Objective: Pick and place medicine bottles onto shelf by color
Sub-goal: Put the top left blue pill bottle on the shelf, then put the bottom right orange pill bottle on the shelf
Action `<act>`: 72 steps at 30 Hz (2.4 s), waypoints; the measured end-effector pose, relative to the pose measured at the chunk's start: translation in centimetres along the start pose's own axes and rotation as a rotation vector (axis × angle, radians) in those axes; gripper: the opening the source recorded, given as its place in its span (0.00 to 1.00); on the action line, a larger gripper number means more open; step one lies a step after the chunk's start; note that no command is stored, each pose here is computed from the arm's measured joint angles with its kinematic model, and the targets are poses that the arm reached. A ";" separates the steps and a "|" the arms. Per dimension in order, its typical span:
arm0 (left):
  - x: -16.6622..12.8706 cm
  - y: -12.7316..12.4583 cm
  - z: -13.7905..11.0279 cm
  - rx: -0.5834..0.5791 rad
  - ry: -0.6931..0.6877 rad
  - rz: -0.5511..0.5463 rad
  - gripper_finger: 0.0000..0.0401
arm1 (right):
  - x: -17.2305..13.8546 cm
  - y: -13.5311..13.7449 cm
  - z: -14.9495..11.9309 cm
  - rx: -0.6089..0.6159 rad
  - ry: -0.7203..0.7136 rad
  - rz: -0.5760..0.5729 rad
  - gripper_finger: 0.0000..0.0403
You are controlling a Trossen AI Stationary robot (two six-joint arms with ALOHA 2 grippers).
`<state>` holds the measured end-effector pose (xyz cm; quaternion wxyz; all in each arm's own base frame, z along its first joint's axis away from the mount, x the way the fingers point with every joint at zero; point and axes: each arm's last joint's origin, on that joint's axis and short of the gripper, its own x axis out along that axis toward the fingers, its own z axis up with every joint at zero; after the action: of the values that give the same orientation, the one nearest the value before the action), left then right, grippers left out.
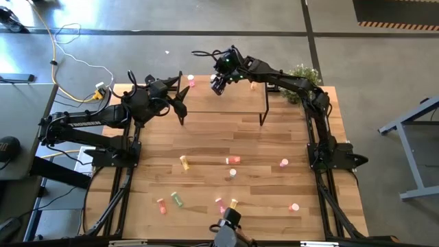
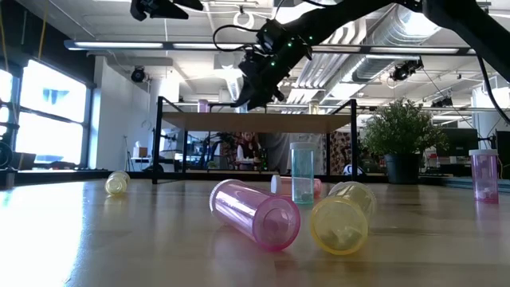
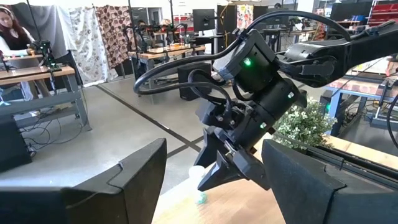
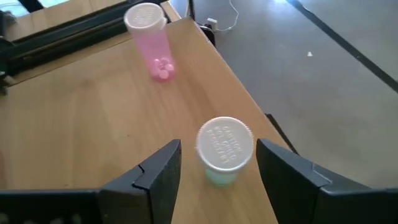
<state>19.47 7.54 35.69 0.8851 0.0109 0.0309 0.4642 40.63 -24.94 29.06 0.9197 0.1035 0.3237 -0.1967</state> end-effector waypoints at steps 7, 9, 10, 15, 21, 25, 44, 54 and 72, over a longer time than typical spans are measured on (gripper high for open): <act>0.0 0.0 0.0 0.000 0.000 0.000 0.64 | 0.0 0.2 0.0 0.020 -0.001 0.042 0.50; 0.0 0.0 0.0 0.000 0.000 0.000 0.64 | 0.0 0.2 0.0 0.020 -0.001 0.042 0.50; 0.0 0.0 0.0 0.000 0.000 0.000 0.64 | 0.0 0.2 0.0 0.025 -0.001 0.042 0.50; 0.0 0.0 0.0 0.000 0.000 0.000 0.64 | 0.0 0.1 0.0 0.019 -0.001 0.039 0.50; 0.0 0.0 0.0 0.000 0.000 0.000 0.64 | -1.0 -0.3 0.6 0.027 -0.008 0.029 0.50; 0.0 0.0 0.0 0.001 0.001 0.000 0.64 | -1.9 -0.3 1.5 0.022 -0.019 0.028 0.50; -2.1 0.2 -1.7 -0.097 0.208 -0.161 0.64 | -9.5 4.3 4.9 -0.030 0.113 0.120 0.49; -3.5 -0.5 -3.1 -0.155 0.389 -0.299 0.64 | -10.4 10.4 1.9 -0.047 0.375 0.206 0.49; -3.9 -0.7 -3.5 -0.121 0.435 -0.325 0.64 | -12.9 20.4 -3.5 -0.285 0.666 0.125 0.49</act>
<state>17.59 3.90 32.32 0.9197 -0.1467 0.1937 0.3084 38.24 -1.67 35.88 0.7793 0.0524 0.6226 -0.0484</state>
